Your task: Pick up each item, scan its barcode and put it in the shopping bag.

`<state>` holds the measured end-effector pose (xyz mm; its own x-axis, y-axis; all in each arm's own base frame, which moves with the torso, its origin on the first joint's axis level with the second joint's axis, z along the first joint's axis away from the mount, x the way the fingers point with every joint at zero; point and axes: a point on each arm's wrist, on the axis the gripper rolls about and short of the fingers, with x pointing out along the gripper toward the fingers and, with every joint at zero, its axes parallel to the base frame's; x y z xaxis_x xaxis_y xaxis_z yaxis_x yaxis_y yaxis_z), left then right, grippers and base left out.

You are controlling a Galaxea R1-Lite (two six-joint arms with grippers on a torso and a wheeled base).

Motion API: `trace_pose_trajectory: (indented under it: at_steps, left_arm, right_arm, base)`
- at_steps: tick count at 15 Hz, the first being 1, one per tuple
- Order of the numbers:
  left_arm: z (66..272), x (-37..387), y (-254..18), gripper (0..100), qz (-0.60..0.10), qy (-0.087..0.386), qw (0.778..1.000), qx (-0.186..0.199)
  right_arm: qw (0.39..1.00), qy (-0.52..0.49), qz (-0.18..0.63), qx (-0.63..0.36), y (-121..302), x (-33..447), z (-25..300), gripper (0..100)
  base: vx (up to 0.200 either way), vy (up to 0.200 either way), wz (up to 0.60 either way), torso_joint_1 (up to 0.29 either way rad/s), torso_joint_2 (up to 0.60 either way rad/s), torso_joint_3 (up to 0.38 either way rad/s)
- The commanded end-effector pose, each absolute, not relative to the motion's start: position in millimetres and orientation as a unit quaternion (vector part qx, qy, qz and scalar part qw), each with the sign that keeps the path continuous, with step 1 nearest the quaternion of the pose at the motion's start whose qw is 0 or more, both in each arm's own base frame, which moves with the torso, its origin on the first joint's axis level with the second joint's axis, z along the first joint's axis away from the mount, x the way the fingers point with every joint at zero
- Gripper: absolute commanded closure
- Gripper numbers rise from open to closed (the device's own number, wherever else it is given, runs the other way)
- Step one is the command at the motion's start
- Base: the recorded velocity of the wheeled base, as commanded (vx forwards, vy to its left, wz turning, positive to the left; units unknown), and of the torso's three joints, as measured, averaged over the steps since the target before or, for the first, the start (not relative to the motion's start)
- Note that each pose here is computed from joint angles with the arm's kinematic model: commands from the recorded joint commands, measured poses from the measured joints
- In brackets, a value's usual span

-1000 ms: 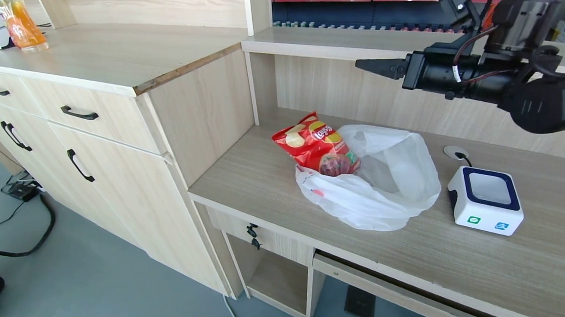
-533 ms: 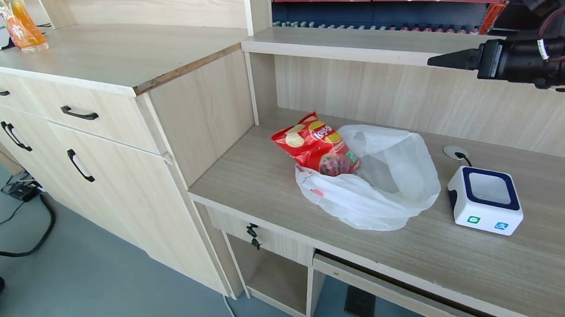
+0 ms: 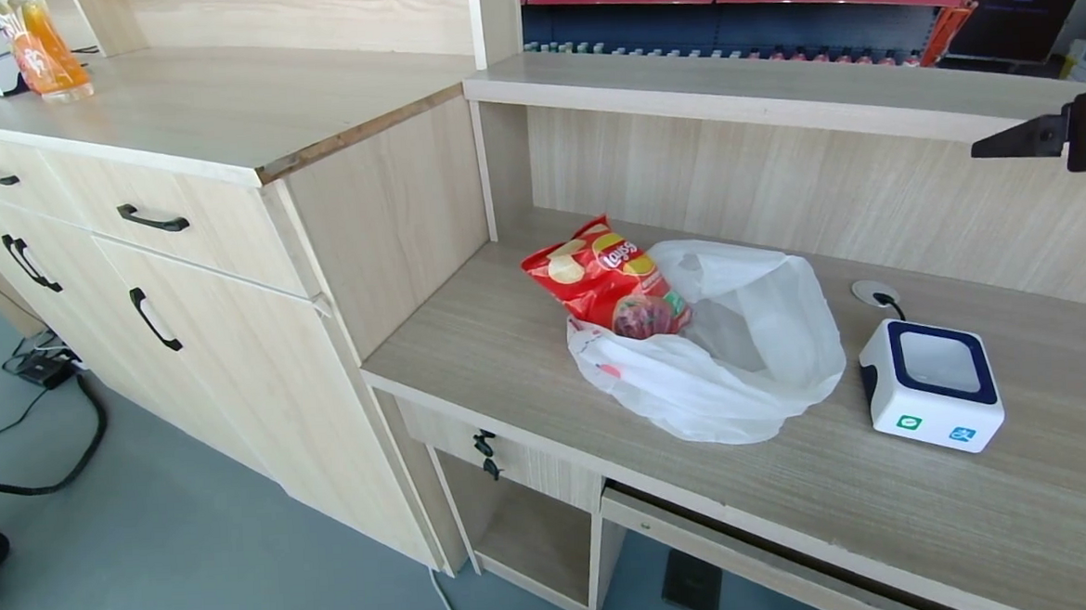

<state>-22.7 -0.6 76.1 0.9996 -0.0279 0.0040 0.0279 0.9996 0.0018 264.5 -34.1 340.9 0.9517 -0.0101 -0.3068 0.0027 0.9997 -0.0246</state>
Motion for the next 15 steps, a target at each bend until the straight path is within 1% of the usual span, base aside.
trace_pose_trajectory:
  at_steps: [1,2,4,9,11,12,15]
  left_arm:
    - [76,-23,-1,100,-0.014,-0.002,1.0,0.001]
    - [76,-23,-1,100,-0.014,-0.002,1.0,0.001]
    - [76,-23,-1,100,-0.014,-0.002,1.0,0.001]
    - [76,-23,-1,100,-0.014,-0.002,1.0,0.001]
    - [76,-23,-1,100,-0.014,-0.002,1.0,0.001]
    - [76,-23,-1,100,-0.013,-0.002,1.0,0.001]
    - [76,-23,-1,100,-0.013,-0.002,1.0,0.001]
  right_arm:
    - [0.989,0.146,-0.008,-0.013,-36,256,346,0]
    - [0.99,0.143,-0.004,-0.017,-33,251,348,0]
    - [0.991,0.13,0.035,-0.015,-28,241,354,0]
    - [0.991,0.124,0.04,-0.019,-24,221,354,0]
    - [0.989,0.123,0.056,-0.055,-21,206,350,0]
    - [0.988,0.116,0.08,-0.057,-19,198,351,0]
    - [0.988,0.109,0.088,-0.059,-17,188,351,0]
  base:
    - [0.0,0.0,0.0,0.0,0.0,0.0]
    - [0.0,0.0,0.0,0.0,0.0,0.0]
    - [0.0,0.0,0.0,0.0,0.0,0.0]
    - [0.0,0.0,0.0,0.0,0.0,0.0]
    - [0.0,0.0,-0.6,0.0,0.0,0.005]
    - [0.0,0.0,-0.6,-0.012,0.01,0.002]
    - [0.0,0.0,-0.6,0.006,0.0,0.002]
